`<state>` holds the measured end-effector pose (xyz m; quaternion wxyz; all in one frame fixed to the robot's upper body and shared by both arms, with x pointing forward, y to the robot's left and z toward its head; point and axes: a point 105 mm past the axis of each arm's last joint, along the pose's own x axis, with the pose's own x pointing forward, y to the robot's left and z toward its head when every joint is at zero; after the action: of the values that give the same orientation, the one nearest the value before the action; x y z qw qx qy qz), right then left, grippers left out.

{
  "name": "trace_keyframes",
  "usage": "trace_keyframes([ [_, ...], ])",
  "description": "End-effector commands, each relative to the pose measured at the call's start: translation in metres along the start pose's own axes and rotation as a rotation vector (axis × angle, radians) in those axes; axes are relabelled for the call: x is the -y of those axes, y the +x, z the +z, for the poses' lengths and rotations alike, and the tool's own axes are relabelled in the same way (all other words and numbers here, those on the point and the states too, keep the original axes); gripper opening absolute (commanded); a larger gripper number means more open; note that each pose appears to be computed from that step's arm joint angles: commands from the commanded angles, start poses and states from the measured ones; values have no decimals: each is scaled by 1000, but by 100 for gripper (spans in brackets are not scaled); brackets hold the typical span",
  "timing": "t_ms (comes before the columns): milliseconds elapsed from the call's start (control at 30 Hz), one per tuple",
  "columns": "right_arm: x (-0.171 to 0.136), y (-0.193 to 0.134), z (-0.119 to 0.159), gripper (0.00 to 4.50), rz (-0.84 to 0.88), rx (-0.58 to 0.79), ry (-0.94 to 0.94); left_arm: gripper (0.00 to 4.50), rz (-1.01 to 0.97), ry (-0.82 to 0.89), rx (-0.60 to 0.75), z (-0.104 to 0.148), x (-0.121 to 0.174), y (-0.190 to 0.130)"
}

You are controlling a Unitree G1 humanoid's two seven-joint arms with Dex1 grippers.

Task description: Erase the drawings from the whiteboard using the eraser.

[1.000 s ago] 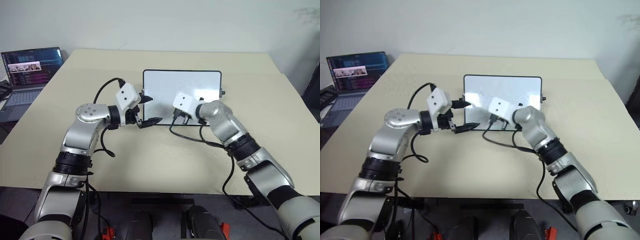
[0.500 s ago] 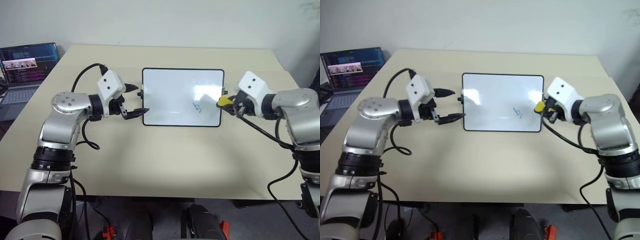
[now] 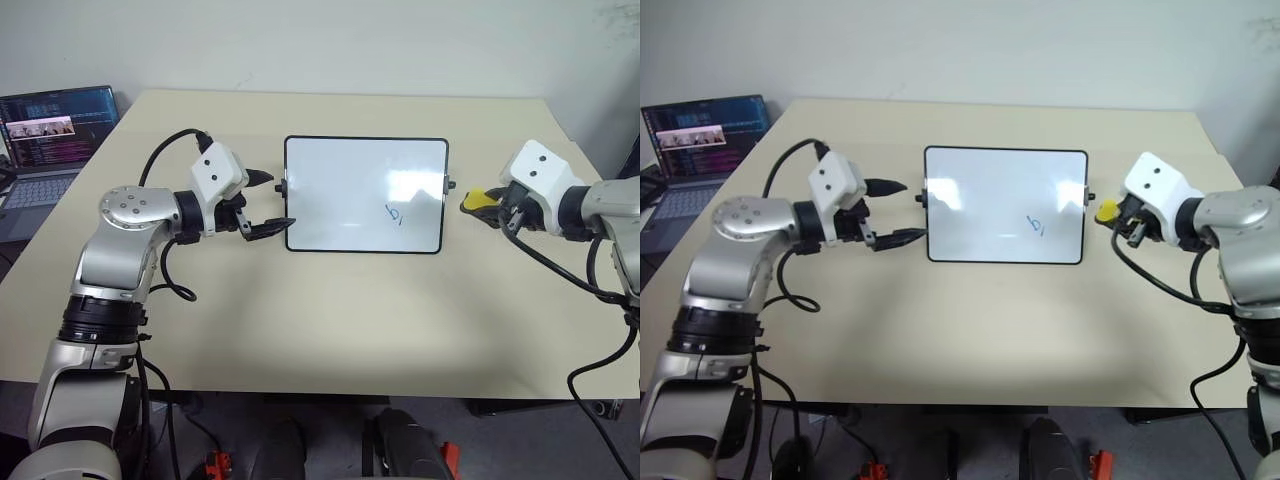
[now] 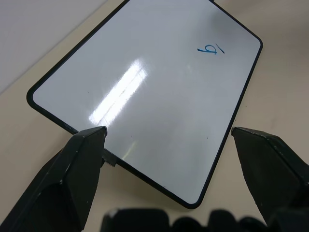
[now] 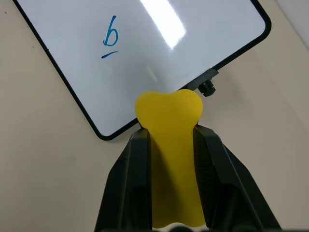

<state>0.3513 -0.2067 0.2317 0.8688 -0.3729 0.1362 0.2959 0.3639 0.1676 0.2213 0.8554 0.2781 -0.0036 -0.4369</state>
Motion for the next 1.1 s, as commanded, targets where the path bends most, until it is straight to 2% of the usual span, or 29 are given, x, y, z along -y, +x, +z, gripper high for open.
trace_keyframes([
  [33,7,-4,13,85,-32,40,-35,450,14,41,27,13,-3,-3],
  [600,2,5,21,85,-31,70,-15,450,-7,38,45,16,0,2],
  [733,-18,24,34,85,19,115,0,450,-44,26,52,13,11,14],
  [767,-20,32,31,85,7,91,-14,450,-43,20,50,11,12,17],
  [900,-18,51,24,85,-40,64,1,450,-48,4,52,8,14,20],
  [1100,-22,79,34,85,-58,102,9,450,-66,-7,53,6,19,22],
])
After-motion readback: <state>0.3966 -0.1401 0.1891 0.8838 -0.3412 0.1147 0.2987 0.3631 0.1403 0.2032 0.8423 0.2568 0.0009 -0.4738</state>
